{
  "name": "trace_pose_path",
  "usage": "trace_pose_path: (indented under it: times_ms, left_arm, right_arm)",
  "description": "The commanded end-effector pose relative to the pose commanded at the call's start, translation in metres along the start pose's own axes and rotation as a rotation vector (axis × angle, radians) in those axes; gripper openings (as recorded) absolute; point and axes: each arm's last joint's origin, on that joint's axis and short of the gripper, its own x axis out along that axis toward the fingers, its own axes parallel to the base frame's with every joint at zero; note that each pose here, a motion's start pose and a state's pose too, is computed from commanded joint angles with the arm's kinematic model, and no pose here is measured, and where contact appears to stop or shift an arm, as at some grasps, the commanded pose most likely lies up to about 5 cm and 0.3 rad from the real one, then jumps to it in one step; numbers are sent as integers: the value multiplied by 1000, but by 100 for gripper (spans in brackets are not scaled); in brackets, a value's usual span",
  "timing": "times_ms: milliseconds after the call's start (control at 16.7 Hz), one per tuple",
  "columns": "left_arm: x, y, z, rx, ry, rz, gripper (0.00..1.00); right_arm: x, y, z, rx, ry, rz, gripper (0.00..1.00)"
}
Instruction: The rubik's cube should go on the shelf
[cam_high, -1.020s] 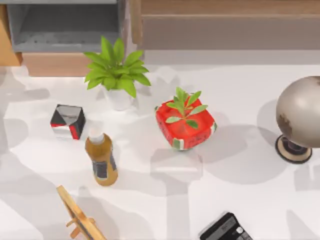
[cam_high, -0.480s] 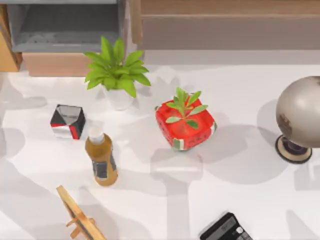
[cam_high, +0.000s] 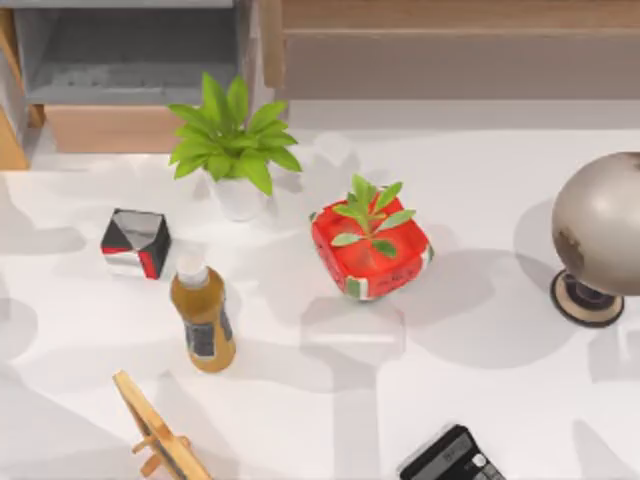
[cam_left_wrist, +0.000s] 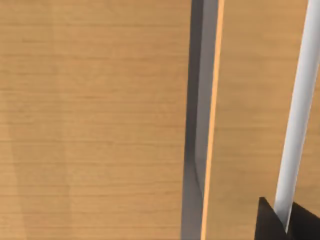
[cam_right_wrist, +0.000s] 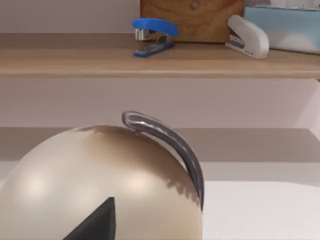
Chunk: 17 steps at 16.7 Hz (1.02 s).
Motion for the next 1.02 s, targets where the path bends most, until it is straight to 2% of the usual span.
trace_pose_path:
  times_ms: [300,720,1020]
  left_arm:
    - [-3,0,-1,1,3,0,0]
    - [-58,-3,1,-2,-1,-5,0]
    - [-60,-4,1,-3,-4,-7,0]
  right_arm:
    - [0,0,0,0,0,0,100]
    - [0,0,0,0,0,0,100]
    - [0,0,0,0,0,0,100]
